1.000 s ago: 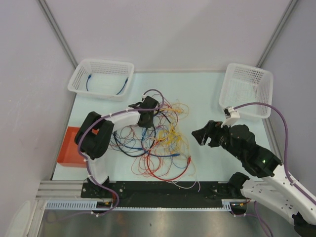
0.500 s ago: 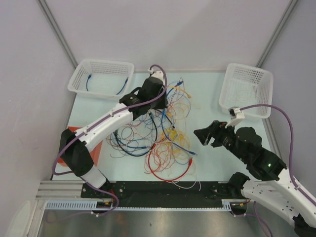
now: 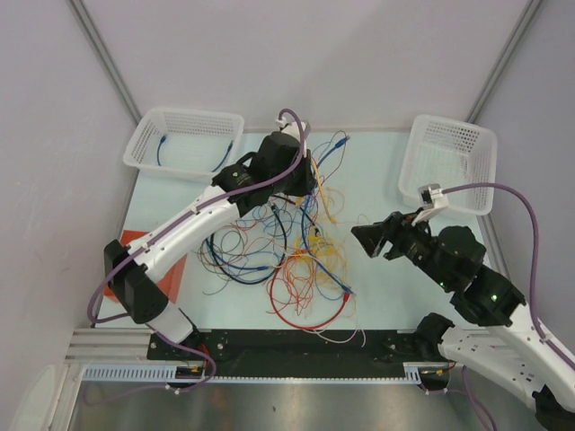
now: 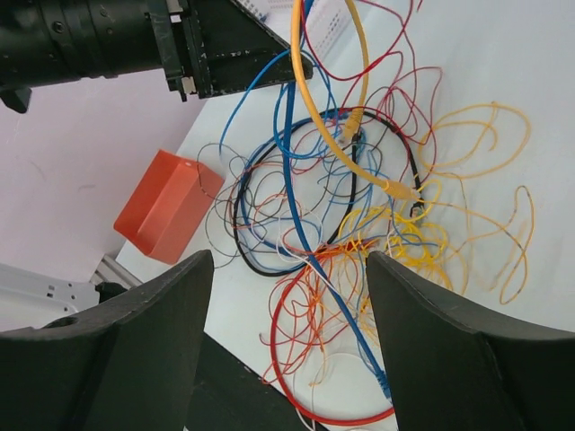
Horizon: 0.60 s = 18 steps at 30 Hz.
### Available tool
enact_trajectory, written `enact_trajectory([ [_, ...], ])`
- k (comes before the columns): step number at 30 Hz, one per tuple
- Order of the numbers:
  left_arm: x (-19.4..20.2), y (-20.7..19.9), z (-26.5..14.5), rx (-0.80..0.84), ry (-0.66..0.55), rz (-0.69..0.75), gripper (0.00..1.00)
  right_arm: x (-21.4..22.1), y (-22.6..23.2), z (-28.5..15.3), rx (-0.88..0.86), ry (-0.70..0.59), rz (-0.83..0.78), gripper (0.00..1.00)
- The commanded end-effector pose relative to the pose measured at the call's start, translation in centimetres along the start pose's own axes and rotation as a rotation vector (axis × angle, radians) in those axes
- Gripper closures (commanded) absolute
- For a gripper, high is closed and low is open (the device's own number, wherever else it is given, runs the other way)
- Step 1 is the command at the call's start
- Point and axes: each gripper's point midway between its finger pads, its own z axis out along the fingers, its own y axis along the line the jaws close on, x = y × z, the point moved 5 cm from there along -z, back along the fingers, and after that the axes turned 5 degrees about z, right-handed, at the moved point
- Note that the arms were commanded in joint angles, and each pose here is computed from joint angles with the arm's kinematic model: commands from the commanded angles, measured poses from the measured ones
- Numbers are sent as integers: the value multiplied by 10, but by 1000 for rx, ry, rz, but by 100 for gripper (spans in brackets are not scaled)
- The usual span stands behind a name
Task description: Untangle the cables
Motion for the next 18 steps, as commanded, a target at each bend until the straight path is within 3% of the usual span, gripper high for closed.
enact_trajectory([
  [1,-25,-22,-41,138,-84,-66,100,-5,20,21,-87,24,-30,27],
  [9,-23,-39,-61,272,-76,-132,100,-7,32,51,-122,-9,-77,27],
  [18,-11,-39,-66,299,-48,-143,100,-24,35,68,-122,-117,-164,26],
])
